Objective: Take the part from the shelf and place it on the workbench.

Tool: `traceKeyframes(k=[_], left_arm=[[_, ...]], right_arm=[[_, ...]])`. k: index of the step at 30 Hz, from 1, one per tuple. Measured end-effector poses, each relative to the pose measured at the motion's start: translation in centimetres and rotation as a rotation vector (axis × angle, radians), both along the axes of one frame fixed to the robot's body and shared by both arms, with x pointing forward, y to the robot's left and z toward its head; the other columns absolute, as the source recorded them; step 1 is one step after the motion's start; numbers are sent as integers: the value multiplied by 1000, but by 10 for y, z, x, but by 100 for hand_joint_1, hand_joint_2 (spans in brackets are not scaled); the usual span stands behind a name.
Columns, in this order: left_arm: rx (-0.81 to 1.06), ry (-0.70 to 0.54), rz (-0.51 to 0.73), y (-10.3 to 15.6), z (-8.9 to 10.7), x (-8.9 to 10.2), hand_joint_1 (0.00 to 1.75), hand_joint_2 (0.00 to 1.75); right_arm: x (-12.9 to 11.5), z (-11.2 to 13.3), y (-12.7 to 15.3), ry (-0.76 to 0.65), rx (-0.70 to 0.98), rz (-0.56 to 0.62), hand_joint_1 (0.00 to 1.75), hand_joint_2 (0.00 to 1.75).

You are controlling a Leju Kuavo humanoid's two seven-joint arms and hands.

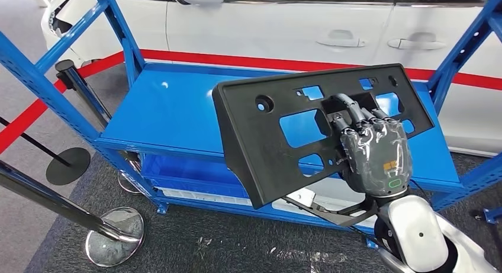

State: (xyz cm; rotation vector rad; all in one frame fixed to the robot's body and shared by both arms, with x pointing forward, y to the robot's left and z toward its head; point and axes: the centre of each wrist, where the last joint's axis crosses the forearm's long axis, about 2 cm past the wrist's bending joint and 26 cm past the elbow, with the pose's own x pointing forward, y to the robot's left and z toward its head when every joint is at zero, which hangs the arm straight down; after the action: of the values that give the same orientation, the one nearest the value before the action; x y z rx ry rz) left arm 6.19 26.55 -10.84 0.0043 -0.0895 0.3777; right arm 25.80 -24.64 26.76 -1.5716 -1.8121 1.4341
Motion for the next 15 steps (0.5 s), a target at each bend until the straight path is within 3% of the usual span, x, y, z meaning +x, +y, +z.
traceKeyframes(k=[15], left_arm=[[-3,-9,-3,-2,1,5,0,0]], right_arm=[[-2,0,5,16,-18,23,175,175]])
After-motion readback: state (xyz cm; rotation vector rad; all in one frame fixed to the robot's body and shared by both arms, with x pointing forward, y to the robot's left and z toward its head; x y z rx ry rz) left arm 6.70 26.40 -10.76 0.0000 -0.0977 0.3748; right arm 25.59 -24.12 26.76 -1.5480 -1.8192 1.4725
